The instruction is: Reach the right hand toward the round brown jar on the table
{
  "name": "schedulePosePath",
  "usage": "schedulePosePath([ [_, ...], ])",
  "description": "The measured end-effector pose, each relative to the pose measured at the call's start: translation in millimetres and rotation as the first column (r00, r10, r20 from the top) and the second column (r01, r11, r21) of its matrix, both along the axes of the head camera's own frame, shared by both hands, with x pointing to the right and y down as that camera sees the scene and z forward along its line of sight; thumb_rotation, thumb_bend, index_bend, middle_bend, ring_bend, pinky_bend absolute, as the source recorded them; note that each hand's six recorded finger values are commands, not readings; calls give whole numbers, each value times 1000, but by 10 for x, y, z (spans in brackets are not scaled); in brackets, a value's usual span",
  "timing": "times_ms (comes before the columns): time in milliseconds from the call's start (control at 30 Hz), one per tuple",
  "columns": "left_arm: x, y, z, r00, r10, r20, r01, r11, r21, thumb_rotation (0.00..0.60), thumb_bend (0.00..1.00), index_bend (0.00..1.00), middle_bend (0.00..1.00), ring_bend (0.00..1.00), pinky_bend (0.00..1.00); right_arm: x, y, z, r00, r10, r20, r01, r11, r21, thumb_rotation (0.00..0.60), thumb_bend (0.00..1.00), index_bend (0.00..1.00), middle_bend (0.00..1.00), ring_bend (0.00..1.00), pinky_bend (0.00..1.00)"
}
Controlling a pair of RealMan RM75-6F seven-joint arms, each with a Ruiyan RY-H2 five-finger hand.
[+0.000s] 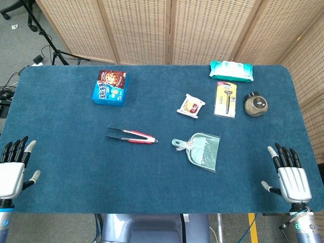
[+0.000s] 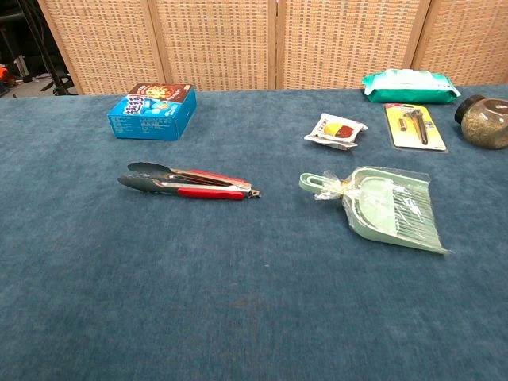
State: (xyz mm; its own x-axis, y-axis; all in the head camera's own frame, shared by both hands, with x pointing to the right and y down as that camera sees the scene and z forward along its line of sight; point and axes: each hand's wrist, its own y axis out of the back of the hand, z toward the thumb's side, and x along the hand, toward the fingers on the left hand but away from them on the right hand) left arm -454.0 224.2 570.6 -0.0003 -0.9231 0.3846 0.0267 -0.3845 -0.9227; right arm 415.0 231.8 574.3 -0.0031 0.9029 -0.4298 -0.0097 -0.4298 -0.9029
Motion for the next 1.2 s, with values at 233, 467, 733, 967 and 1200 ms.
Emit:
schedulePosePath([
  [233, 0, 0, 4, 1000, 0, 2, 0, 1000, -1, 600, 264, 0, 0, 0, 0, 1, 3, 2, 1000, -1, -1, 1, 1000, -4, 600, 156, 0, 0, 0, 0],
  [467, 3, 0, -3, 1000, 0, -2, 0, 1000, 0, 600, 264, 0, 0, 0, 0, 0, 0, -5, 1000, -1, 4, 1, 1000, -2, 600, 156, 0, 0, 0, 0],
  [733, -2, -5, -1, 1000, 2, -3, -2, 1000, 0, 600, 264, 0, 0, 0, 0, -7, -2, 5, 1000, -3, 3, 3, 1000, -6, 600, 156, 0, 0, 0, 0],
  [967, 2, -9, 11, 1000, 5, -1, -5, 1000, -3, 600, 265, 0, 0, 0, 0, -10, -20, 12, 1000, -3, 4, 3, 1000, -4, 600, 156, 0, 0, 0, 0],
  [1200, 7, 5, -8, 1000, 3, -3, -3, 1000, 3, 600, 264, 0, 0, 0, 0, -59, -110, -8, 1000, -13, 20, 12, 999, 44, 600, 180, 0, 3, 0, 0],
])
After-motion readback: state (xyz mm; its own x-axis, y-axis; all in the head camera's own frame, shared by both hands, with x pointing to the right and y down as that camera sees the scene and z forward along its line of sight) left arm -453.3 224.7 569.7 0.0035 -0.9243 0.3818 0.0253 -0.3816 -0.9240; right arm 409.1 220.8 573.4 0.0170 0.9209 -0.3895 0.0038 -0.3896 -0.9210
